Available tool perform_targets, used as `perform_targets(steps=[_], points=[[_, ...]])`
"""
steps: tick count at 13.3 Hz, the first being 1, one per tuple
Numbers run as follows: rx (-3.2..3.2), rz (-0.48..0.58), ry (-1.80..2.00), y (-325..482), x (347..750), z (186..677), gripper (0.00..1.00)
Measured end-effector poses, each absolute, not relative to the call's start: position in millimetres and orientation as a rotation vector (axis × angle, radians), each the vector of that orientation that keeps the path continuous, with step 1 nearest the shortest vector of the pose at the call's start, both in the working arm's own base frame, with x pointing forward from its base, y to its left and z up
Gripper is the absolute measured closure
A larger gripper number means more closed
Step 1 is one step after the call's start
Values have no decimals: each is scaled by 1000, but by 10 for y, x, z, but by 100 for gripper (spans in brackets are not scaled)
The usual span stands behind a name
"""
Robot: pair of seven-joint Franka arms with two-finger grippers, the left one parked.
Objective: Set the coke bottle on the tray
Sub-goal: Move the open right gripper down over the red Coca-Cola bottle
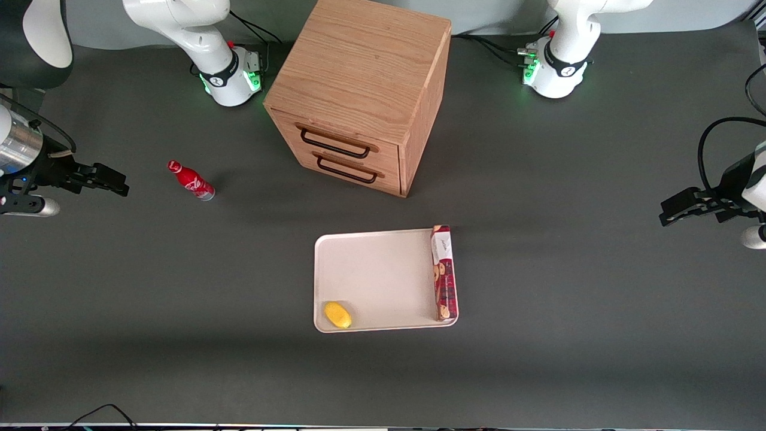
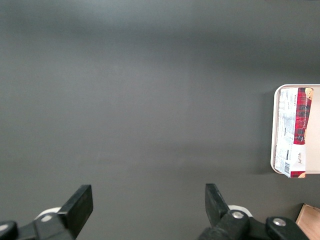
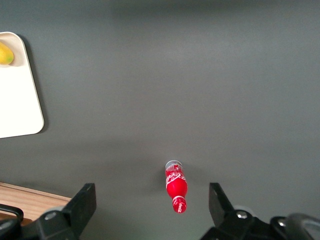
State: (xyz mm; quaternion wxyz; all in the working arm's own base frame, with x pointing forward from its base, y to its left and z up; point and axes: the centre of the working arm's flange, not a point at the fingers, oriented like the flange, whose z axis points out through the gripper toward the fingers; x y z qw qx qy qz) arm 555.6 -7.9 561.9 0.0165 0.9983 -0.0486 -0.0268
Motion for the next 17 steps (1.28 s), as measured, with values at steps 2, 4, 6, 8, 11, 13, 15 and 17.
perform_targets(steps=[2, 4, 6, 8, 11, 13, 15, 17], points=[[3105, -76, -144, -80, 5560, 5643, 0], [3115, -64, -152, -86, 5566, 5686, 0], [3125, -66, -161, -100, 5565, 5689, 0], [3127, -68, -161, -110, 5564, 5688, 0], [3128, -85, -161, -108, 5551, 5678, 0], [3127, -113, -159, -105, 5520, 5632, 0], [3127, -162, -150, -83, 5404, 5499, 0], [3132, -161, -141, -71, 5154, 5216, 0]])
